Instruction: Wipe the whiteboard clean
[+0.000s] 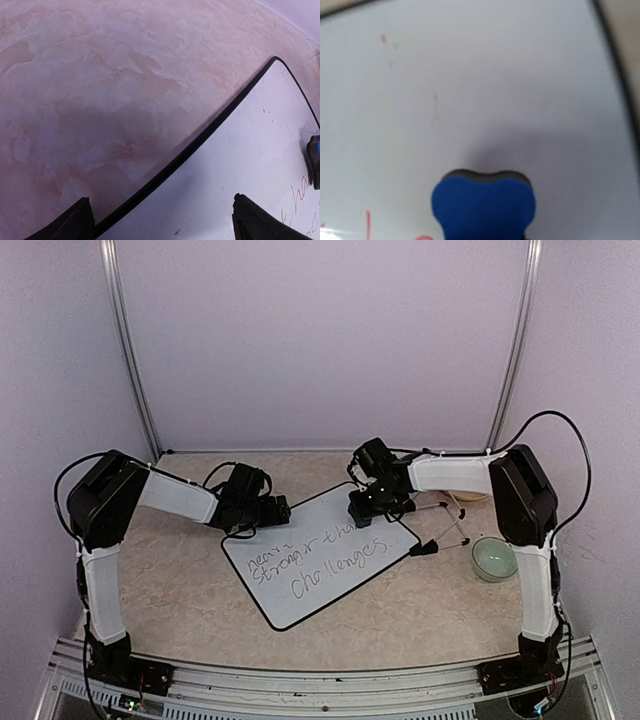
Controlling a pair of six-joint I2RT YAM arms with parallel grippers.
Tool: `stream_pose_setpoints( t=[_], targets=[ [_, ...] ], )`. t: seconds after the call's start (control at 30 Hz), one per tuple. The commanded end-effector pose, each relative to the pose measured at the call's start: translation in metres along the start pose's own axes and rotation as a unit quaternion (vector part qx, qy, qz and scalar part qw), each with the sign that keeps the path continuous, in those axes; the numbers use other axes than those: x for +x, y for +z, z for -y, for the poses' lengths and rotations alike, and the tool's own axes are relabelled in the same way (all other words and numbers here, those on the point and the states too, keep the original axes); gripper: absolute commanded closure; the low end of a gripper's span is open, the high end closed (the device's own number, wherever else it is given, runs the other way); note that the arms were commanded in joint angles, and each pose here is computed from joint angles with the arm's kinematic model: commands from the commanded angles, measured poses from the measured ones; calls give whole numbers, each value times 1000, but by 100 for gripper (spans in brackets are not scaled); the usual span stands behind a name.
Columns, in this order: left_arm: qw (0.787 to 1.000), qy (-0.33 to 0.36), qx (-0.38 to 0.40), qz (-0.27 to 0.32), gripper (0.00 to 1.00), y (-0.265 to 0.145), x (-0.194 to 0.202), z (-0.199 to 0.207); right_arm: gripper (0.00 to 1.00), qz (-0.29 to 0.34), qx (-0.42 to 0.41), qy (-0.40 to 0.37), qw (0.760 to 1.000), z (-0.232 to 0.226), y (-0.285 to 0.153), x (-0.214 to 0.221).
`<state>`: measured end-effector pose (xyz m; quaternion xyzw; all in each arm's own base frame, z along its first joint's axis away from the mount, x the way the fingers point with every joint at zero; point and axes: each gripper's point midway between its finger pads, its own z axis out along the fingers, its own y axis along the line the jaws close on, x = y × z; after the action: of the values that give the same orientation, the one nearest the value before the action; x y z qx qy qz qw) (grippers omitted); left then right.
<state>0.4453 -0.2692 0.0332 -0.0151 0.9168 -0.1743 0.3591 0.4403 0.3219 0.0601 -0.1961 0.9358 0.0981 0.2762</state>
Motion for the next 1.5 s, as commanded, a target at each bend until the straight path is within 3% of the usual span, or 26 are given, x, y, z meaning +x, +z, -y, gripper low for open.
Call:
stream_pose_setpoints(
  t=[0.0,0.33,0.47,0.8,0.9,1.03,1.47],
  targets=[
    [997,-21,-26,-72,7,-12,46,-15,73,-37,-35,-44,998,-34,13,17],
    [997,-40,-13,-60,7,-23,41,-17,73,-94,-154,-114,977,-151,8,59],
    [997,-46,-9,-60,7,-23,44,-19,73,-103,-180,-116,971,-173,-1,71],
    [997,-74,13,-24,7,-53,25,-29,72,-90,-96,-33,991,-78,18,46],
    [996,-83,18,-6,7,-69,14,-33,72,-77,-88,-33,993,-73,14,35],
    [995,-94,22,7,7,-88,10,-40,72,-86,-111,-65,988,-105,14,36],
    [986,-164,11,28,9,-119,36,-88,72,-142,-187,-188,953,-240,2,96]
  ],
)
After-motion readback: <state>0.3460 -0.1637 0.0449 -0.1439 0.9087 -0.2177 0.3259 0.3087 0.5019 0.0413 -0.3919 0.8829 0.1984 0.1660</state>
